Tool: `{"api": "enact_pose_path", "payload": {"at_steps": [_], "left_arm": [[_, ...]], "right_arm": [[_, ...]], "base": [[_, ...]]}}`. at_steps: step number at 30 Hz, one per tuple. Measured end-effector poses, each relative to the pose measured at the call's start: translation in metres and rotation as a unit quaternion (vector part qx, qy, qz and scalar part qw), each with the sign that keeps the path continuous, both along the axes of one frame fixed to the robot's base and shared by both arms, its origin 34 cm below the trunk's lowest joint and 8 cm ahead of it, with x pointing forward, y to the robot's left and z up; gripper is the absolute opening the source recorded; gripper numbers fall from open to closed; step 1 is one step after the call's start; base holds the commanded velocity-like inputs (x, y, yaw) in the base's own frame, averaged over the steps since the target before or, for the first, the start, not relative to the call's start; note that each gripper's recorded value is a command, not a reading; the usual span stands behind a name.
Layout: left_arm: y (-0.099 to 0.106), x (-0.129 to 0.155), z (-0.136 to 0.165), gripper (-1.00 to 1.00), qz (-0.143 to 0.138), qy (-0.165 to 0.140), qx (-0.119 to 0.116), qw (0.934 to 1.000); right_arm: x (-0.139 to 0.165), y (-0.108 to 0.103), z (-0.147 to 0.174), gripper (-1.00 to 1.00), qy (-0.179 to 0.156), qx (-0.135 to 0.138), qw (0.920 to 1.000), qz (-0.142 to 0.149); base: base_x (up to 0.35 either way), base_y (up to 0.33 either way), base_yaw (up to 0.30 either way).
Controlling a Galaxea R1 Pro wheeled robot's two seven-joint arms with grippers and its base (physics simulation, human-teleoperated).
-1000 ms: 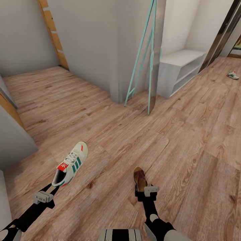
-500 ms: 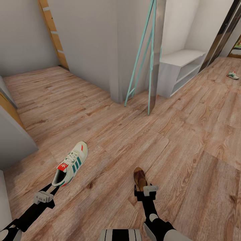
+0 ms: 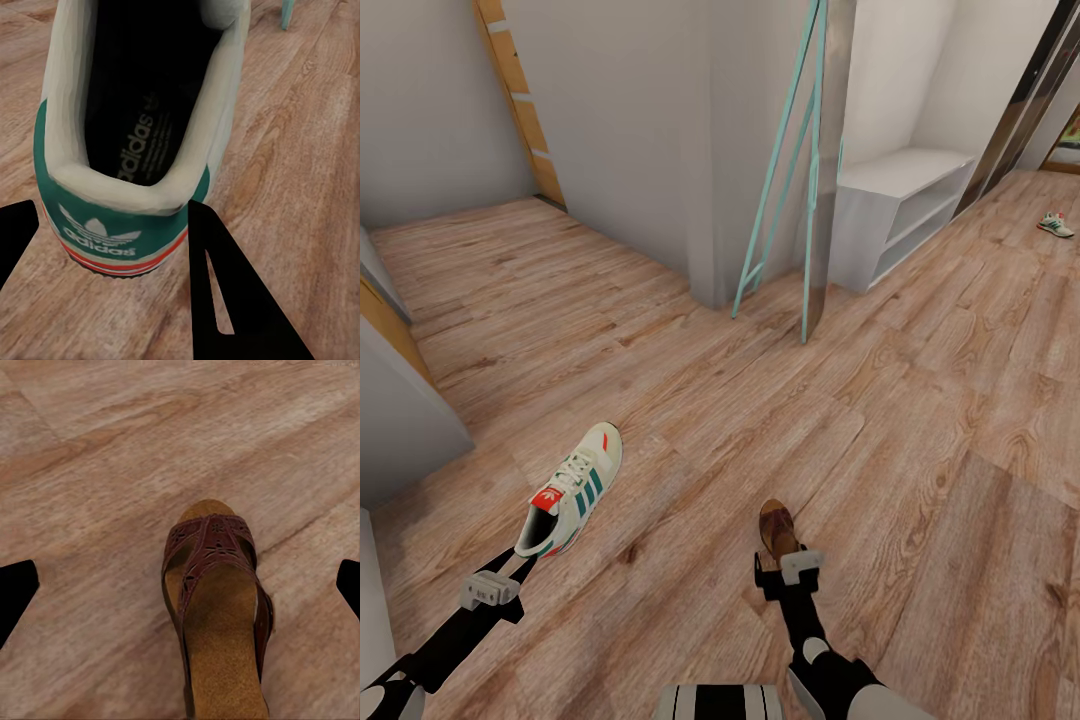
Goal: Pick up the two gym shoes and the two sandals from the corridor floor and place them onto the hallstand (shoe rack) in the corridor, making sure they are on the rack and not on the floor. Arrange them so the two gym shoes are next to each other and the two sandals are next to each other.
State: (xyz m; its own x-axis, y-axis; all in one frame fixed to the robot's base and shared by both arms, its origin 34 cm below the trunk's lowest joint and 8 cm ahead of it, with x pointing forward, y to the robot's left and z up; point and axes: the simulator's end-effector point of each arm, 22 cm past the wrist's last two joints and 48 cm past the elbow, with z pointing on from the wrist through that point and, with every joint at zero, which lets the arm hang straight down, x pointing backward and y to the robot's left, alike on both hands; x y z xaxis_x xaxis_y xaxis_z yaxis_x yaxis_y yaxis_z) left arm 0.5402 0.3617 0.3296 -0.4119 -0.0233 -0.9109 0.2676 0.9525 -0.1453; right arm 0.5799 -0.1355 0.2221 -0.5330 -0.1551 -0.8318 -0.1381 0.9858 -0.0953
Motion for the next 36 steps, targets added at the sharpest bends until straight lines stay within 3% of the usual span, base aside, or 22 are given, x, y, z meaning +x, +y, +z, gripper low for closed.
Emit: {"api": "enact_pose_path", "payload": {"at_steps": [8, 14, 24, 36], "left_arm": [[0.001, 0.0, 0.0, -1.0, 0.0, 0.0, 0.0, 1.0], [0.003, 0.0, 0.0, -1.0, 0.002, 0.001, 0.003, 1.0], [0.004, 0.0, -0.001, -1.0, 0.004, 0.002, 0.004, 1.0], [0.004, 0.0, -0.001, -1.0, 0.004, 0.001, 0.005, 1.0]], "right_arm": [[-0.001, 0.01, 0.001, 1.0, -0.005, -0.007, 0.9994, 0.034], [-0.004, 0.023, 0.0, 1.0, 0.0, 0.003, 0.998, 0.064], [-0.005, 0.022, -0.001, 1.0, 0.001, 0.004, 0.9977, 0.068], [-0.003, -0.005, -0.005, 1.0, 0.003, -0.007, 0.9987, 0.051]], "base": [[0.0, 0.0, 0.0], [0.0, 0.0, 0.0], [-0.053, 0.129, 0.0], [-0.042, 0.054, 0.0]]}}
